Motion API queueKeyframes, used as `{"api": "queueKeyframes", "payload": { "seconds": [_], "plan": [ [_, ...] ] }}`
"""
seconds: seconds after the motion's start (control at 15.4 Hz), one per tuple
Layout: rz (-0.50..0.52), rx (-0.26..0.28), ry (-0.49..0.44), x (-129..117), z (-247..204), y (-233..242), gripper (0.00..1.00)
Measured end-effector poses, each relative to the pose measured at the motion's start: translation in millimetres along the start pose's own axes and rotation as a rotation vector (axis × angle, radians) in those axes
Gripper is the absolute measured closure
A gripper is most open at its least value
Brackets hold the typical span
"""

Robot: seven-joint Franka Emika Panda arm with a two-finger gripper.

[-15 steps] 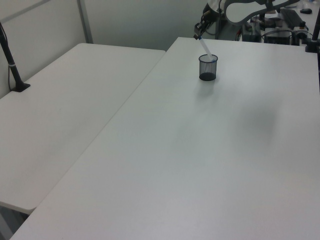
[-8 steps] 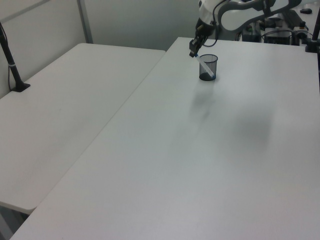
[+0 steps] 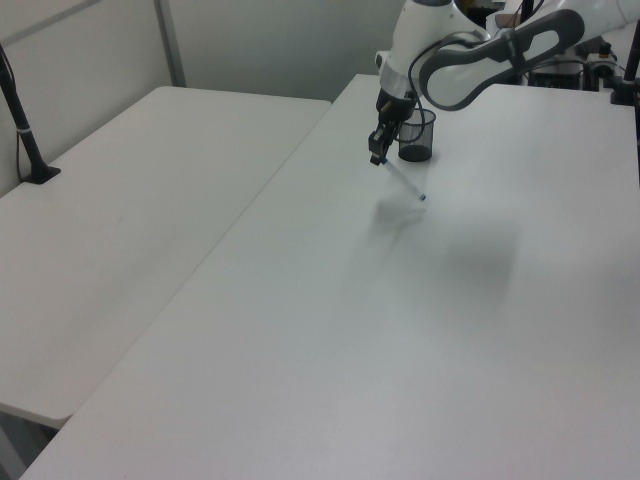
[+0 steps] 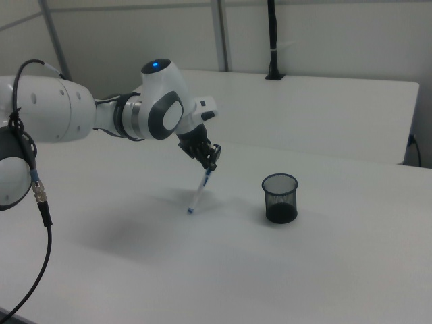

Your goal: Remove the marker

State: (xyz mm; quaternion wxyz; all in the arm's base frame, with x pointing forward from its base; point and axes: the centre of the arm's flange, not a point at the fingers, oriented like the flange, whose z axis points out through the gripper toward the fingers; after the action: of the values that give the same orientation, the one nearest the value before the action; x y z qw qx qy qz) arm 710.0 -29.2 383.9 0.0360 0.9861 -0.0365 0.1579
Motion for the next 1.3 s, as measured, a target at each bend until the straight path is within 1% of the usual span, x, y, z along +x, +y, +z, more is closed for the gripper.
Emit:
{"api": "queueKeyframes", "payload": {
  "seconds": [0.06, 0.19, 0.39, 0.45, 0.52, 0.58, 0.65, 0.84, 0.97, 1.04, 1.17, 1.3],
  "plan": [
    [-0.002, 0.000, -0.008, -1, 5, -1, 0.75],
    [-0.004, -0.001, -0.019, -3, 13, -1, 0.63],
    [-0.007, 0.000, -0.024, -4, 17, -4, 0.32],
    [-0.010, 0.001, -0.020, -3, 15, -7, 0.22],
    [-0.012, 0.002, -0.026, -3, 11, -14, 0.14],
    [-0.014, 0.002, -0.041, -2, 3, -23, 0.04],
    [-0.022, 0.001, -0.055, -1, -8, -32, 0.00],
    [-0.048, -0.011, -0.115, -6, -60, -59, 0.00],
    [-0.066, -0.025, -0.169, -15, -103, -72, 0.00],
    [-0.073, -0.036, -0.200, -23, -132, -76, 0.00],
    [-0.073, -0.041, -0.233, -34, -167, -76, 0.00],
    [-0.071, -0.035, -0.256, -44, -196, -77, 0.00]
  ]
}}
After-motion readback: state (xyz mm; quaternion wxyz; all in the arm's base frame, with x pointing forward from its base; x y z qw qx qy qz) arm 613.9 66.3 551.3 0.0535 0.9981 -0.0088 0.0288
